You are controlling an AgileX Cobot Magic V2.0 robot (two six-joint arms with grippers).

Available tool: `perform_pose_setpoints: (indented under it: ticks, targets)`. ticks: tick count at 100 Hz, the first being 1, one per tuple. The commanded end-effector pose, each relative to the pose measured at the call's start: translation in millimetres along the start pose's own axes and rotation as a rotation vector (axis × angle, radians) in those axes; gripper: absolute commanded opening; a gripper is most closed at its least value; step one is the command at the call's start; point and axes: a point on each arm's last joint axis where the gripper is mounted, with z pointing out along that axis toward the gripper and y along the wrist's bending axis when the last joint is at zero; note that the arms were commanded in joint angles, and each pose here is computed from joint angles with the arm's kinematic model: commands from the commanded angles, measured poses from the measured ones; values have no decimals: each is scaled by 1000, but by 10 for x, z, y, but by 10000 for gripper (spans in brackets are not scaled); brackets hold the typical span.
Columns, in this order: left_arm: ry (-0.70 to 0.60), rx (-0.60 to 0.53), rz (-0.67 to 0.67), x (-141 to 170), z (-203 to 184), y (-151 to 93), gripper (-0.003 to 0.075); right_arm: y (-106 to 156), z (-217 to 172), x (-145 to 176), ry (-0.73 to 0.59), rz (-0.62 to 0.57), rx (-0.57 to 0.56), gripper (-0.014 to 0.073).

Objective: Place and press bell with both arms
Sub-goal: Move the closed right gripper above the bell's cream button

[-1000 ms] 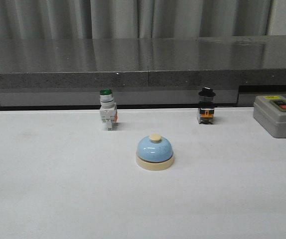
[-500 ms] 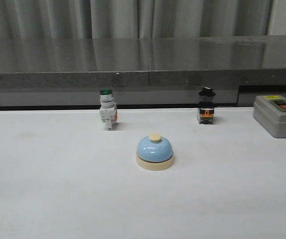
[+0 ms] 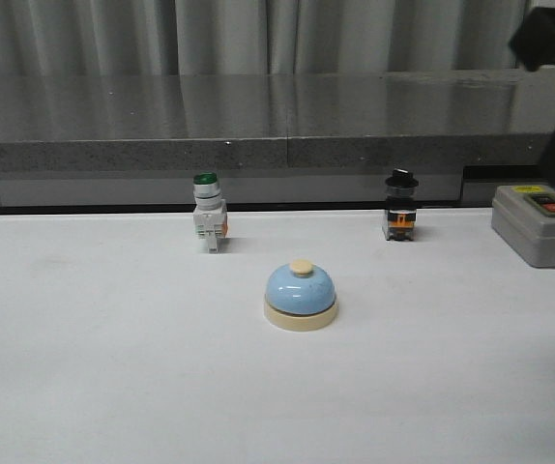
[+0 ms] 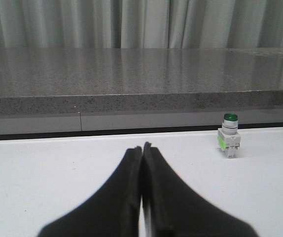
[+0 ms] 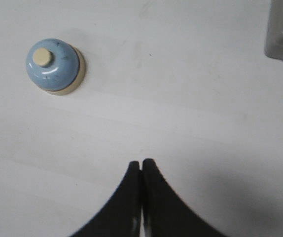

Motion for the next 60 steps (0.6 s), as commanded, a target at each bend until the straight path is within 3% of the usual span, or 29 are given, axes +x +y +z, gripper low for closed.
perform_pose_setpoints:
  ticks: [1, 32, 60]
  targets:
    - [-66, 11, -10, 56, -6, -2, -20, 114, 32, -248, -83, -25, -32, -60]
    - [-66, 11, -10, 56, -6, -2, -20, 539, 593, -632, -16, -107, -85, -60]
    - [-66, 11, -10, 56, -6, -2, -20, 869, 1002, -777, 30, -163, -117, -60]
